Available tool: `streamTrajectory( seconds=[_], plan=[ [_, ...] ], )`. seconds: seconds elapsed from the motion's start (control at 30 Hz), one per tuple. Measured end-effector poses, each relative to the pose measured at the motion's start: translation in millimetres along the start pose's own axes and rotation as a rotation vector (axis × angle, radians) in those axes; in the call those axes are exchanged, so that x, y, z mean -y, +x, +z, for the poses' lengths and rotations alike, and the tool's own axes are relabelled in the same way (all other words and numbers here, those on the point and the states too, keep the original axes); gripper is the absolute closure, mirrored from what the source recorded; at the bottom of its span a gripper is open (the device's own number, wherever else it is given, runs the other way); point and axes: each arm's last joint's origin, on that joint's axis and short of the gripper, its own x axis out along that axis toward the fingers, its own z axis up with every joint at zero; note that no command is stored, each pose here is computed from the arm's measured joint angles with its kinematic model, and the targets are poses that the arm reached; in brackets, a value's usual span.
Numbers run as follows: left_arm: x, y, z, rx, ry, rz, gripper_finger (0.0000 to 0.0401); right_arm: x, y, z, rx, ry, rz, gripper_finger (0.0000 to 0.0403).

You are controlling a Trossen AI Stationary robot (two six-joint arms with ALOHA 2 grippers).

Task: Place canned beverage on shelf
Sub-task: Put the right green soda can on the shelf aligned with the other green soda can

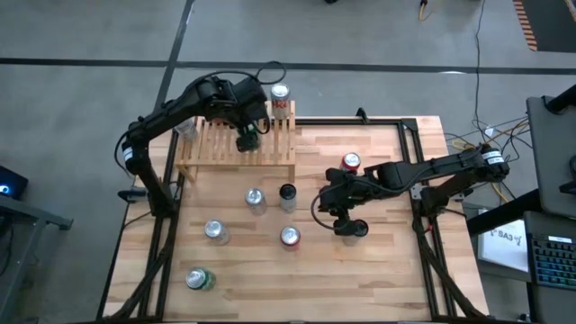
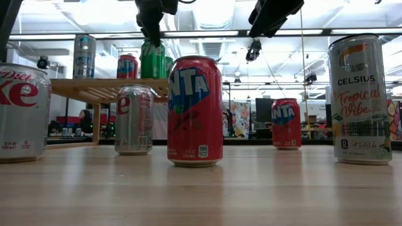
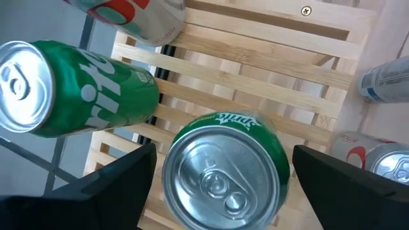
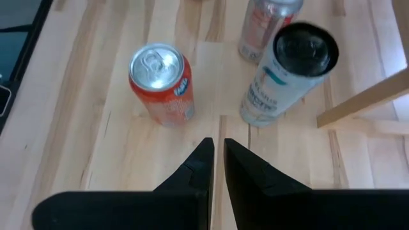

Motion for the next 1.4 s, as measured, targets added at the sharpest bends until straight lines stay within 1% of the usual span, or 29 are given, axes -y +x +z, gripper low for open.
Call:
streamTrajectory(
  seconds=[0.2,0.47,0.67,0.77,0.87,1.0,1.1,1.2,1.3,1.4],
  plan=[
    [-1.4,-9.2,-4.1,0.029,-0.007,0.004,0.0050,-0.3,-0.1,5.3,0.055,-0.031,0.002,0.0376],
    [-3.1,-21.1,-10.1,0.064,-0.015,0.010,0.0050,1.8,-0.2,6.3,0.064,-0.042,-0.003,0.0376],
    [-3.5,-24.9,-12.0,0.075,-0.018,0.012,0.0050,3.4,-0.2,6.9,0.070,-0.043,-0.007,0.0376],
    [-4.0,-28.4,-13.9,0.086,-0.034,0.014,0.0050,4.1,-0.3,7.2,0.073,-0.041,-0.008,0.0376],
    [-5.1,-37.0,-18.8,0.112,-0.059,0.017,0.0050,4.0,-0.6,11.1,0.113,-0.067,-0.009,0.0376],
    [-7.1,-60.0,-32.4,0.189,-0.107,0.024,0.0052,3.8,-1.4,16.3,0.168,-0.103,-0.014,0.0376],
    [-5.9,-79.0,-47.3,0.272,-0.149,0.022,0.0062,4.7,-2.1,20.0,0.205,-0.125,-0.050,0.0376],
    [2.0,-94.1,-64.0,0.385,-0.160,-0.023,0.0078,6.4,-2.8,22.8,0.231,-0.137,-0.092,0.0376],
    [13.2,-98.9,-79.9,0.491,-0.168,-0.057,0.0096,9.7,-3.6,25.9,0.262,-0.148,-0.108,0.0376],
    [25.9,-92.9,-94.4,0.563,-0.157,-0.086,0.0116,14.7,-4.8,29.4,0.297,-0.157,-0.125,0.0376]
  ],
)
